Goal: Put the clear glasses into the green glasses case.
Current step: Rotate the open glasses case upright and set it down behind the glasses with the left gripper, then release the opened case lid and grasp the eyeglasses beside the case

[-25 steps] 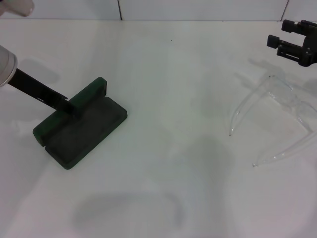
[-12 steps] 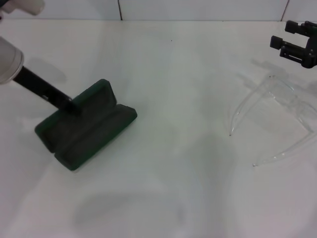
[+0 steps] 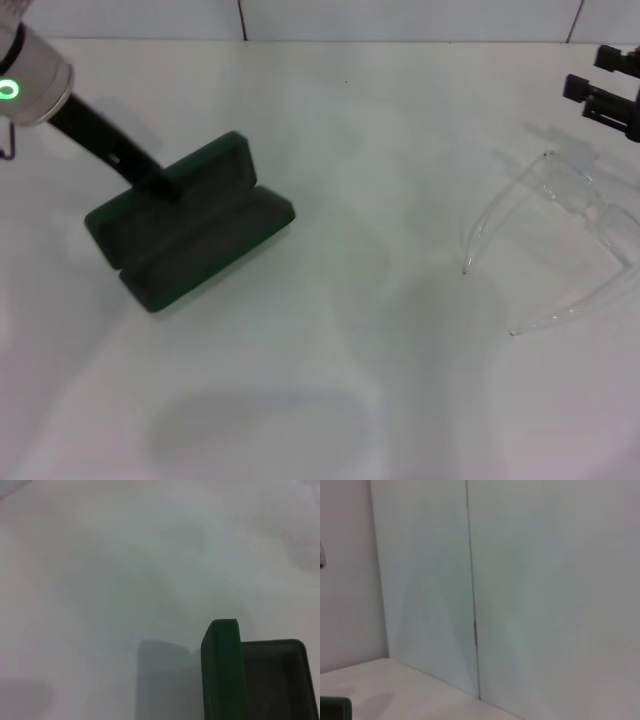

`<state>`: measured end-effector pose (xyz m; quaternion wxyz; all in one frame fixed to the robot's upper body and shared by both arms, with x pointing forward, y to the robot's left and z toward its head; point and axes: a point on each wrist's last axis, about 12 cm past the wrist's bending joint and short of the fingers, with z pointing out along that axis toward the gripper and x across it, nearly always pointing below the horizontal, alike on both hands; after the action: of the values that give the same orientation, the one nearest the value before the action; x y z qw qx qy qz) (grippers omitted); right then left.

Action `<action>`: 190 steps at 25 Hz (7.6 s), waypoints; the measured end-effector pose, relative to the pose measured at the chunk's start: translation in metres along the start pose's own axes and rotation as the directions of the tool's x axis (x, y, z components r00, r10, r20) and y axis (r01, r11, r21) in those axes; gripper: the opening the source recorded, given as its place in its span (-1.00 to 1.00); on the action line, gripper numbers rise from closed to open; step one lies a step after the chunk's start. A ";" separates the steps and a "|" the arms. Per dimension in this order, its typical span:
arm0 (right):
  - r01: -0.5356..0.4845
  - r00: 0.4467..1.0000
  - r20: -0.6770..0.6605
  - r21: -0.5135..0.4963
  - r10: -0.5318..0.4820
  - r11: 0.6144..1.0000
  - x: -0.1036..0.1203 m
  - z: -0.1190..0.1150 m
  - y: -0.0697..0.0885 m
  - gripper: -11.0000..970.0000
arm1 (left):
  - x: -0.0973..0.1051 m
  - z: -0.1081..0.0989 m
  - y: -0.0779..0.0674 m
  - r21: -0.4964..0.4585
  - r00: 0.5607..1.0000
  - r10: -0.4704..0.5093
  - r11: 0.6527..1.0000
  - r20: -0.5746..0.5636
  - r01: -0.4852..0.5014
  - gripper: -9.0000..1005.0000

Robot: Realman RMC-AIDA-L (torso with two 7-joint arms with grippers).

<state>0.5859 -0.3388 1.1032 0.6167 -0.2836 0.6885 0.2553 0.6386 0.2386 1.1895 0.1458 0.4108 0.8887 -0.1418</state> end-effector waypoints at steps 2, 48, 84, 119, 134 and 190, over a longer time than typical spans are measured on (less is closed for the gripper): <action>0.002 1.000 0.002 0.013 -0.002 1.000 0.001 -0.003 -0.001 0.28 | -0.007 -0.001 -0.001 -0.003 0.998 0.053 0.999 0.013 -0.053 -0.57; 0.004 0.999 0.042 0.229 -0.014 0.973 0.007 -0.064 -0.025 0.28 | -0.131 0.091 -0.092 -0.033 0.743 0.669 0.742 -0.020 -0.669 -0.57; 0.001 0.997 0.078 0.245 -0.021 0.970 0.004 -0.073 -0.026 0.27 | -0.138 0.095 -0.107 -0.009 0.744 0.668 0.744 -0.007 -0.668 -0.56; -0.014 0.994 0.109 0.248 -0.013 0.969 0.009 -0.088 -0.018 0.27 | -0.139 0.092 -0.119 0.070 0.739 0.674 0.737 -0.001 -0.672 -0.23; -0.014 0.994 0.111 0.248 -0.014 0.969 0.010 -0.090 -0.017 0.27 | -0.145 0.087 -0.127 0.097 0.728 0.685 0.724 0.009 -0.683 -0.23; 0.003 0.999 0.052 0.082 -0.007 0.997 0.018 -0.063 0.006 0.27 | -0.057 -0.049 -0.009 -0.016 0.386 0.132 0.957 0.913 -0.291 -0.85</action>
<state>0.5360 -0.3800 1.0926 0.6462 -0.2530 0.6815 0.2324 0.6600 0.2122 1.2567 0.5882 0.3881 0.5954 -0.3859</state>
